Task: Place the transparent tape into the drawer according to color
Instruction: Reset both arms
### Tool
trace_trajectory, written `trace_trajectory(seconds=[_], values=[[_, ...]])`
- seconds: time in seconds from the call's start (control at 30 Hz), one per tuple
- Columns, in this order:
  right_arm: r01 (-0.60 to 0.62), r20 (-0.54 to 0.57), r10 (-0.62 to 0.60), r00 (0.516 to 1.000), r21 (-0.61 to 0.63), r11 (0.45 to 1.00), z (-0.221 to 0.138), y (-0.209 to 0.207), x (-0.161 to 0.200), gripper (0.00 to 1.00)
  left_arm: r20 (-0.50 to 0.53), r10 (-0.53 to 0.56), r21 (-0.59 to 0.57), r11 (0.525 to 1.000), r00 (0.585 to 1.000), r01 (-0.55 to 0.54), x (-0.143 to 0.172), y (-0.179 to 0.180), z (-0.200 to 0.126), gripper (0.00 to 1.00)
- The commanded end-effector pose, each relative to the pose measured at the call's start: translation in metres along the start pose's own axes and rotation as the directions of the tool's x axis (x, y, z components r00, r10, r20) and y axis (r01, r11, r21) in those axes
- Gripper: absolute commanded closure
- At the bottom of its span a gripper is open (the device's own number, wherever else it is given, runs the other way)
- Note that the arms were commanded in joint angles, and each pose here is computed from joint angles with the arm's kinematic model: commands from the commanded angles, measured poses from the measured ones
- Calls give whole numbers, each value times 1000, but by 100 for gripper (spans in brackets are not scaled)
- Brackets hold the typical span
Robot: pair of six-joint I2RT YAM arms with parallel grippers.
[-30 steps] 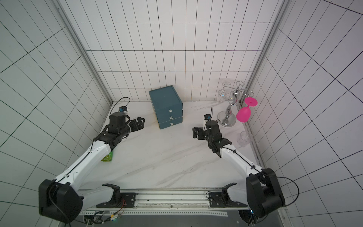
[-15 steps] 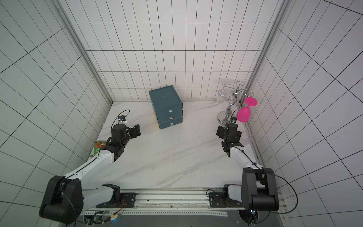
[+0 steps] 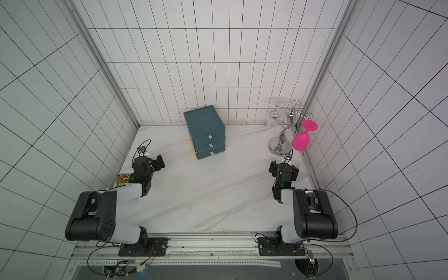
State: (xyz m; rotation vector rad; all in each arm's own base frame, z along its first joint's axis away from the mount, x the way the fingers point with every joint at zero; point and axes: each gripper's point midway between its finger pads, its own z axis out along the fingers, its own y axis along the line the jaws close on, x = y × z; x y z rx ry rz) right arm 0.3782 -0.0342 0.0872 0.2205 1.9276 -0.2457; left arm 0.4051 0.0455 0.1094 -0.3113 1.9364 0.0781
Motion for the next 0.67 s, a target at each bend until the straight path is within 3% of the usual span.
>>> trace_trajectory(seconds=[0.0,0.17,0.63], values=[[-20,91,19,996,5,1000,0,-2,-19,1,95,11,125,992,995,-23,-10,-18,0,6],[-10,68,9,998,14,1000,4,-2,-18,1,137,15,135,990,990,-33,-6,-20,-4,6],[0,50,-2,999,28,1000,7,-1,-17,1,95,25,137,990,995,-38,-4,-22,2,2]])
